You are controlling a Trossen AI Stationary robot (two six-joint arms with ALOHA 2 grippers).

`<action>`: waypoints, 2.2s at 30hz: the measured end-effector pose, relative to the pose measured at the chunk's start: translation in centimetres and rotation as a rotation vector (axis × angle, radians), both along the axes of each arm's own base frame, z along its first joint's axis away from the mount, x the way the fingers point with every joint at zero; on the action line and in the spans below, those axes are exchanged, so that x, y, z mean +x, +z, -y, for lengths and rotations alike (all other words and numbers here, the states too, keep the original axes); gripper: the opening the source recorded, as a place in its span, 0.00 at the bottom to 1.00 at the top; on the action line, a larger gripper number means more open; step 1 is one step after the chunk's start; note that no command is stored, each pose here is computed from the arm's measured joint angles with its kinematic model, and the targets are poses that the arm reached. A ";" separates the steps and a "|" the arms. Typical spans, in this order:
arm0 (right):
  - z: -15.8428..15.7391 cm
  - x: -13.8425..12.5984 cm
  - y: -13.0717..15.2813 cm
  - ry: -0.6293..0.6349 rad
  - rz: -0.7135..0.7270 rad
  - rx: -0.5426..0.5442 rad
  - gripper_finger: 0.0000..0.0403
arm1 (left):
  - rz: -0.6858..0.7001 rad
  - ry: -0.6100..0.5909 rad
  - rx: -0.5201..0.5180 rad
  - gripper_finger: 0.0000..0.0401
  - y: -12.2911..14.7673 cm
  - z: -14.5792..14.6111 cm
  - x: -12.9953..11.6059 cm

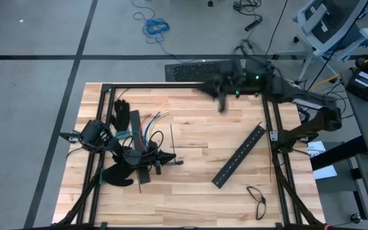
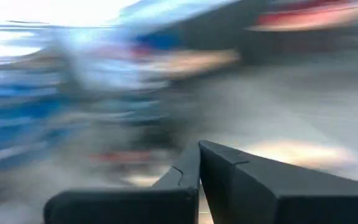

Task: Ziptie cables

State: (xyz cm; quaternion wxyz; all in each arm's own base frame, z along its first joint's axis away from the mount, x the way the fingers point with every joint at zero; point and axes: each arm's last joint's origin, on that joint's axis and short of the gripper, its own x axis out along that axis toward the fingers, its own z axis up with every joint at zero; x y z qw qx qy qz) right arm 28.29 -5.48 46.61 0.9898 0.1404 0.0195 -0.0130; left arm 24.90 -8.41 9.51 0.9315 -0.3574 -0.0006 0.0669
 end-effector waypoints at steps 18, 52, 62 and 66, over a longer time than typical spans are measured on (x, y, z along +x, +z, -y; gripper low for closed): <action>1.7 -5.0 -27.1 -0.338 -0.879 0.179 0.00 | 0.000 -0.071 -0.020 0.00 0.0 0.2 0.0; 4.3 8.5 -43.2 0.758 -0.091 0.126 0.31 | 0.003 -0.077 0.090 0.00 0.3 0.1 0.0; 3.2 13.6 -44.8 0.919 -0.024 0.013 0.30 | 0.000 -0.059 0.115 0.00 0.4 0.0 0.0; 3.2 14.2 -45.3 0.960 -0.052 -0.036 0.30 | -0.003 -0.075 0.160 0.00 0.4 0.1 0.0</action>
